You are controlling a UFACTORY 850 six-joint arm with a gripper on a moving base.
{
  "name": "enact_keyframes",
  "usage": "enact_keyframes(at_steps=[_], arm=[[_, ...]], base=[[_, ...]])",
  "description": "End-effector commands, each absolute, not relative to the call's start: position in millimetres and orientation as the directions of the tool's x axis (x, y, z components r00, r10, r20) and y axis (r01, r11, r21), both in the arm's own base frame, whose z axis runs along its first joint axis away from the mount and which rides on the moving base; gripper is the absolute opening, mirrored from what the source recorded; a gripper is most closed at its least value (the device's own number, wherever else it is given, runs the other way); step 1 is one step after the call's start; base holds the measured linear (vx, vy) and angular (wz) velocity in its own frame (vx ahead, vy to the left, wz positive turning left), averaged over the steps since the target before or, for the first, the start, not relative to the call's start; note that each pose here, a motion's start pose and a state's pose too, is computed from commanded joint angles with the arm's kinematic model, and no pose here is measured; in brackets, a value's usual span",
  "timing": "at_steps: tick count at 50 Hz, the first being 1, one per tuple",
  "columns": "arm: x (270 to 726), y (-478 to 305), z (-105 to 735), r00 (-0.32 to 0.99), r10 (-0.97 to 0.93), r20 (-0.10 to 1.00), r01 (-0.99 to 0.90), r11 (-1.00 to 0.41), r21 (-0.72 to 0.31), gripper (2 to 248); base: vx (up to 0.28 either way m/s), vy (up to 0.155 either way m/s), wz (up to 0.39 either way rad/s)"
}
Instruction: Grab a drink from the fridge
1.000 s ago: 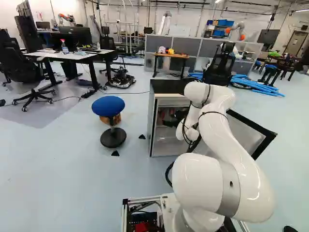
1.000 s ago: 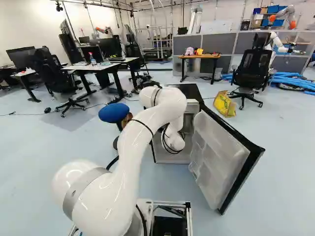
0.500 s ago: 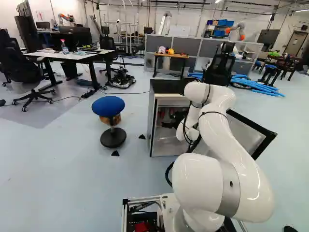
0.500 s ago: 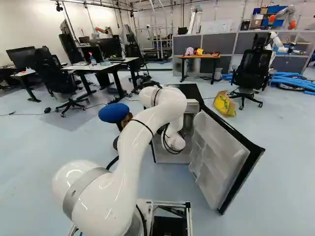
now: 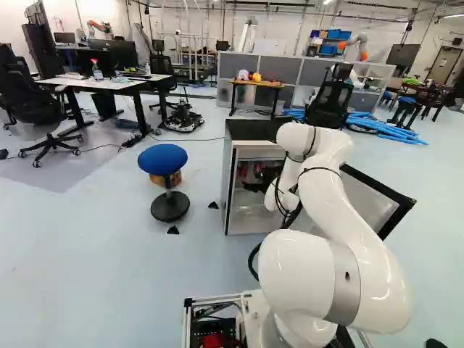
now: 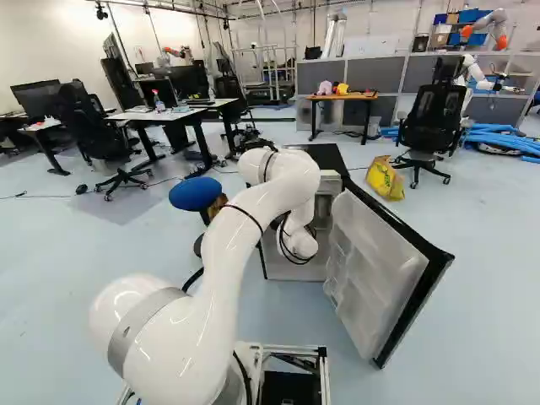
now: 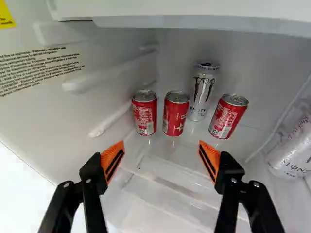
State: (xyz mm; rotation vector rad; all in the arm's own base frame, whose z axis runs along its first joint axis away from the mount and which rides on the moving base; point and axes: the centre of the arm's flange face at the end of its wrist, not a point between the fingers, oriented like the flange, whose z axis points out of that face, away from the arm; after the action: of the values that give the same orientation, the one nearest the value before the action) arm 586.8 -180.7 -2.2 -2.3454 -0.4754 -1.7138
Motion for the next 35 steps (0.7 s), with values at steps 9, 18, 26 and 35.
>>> enact_keyframes(at_steps=[9, 18, 26, 35], arm=[[586.8, -180.7, -2.2, 0.277, 0.140, 0.951, 0.369, -0.929, 0.029, 201], [586.8, -180.7, -2.2, 0.277, 0.140, 0.951, 0.369, -0.929, 0.029, 201], [586.8, -180.7, -2.2, 0.277, 0.140, 0.951, 0.369, -0.929, 0.029, 188], [586.8, -180.7, -2.2, 0.277, 0.140, 0.951, 0.369, -0.929, 0.029, 165]], base=[[0.000, 0.000, 0.000], [0.000, 0.000, 0.000], [0.000, 0.000, 0.000], [0.000, 0.000, 0.000]])
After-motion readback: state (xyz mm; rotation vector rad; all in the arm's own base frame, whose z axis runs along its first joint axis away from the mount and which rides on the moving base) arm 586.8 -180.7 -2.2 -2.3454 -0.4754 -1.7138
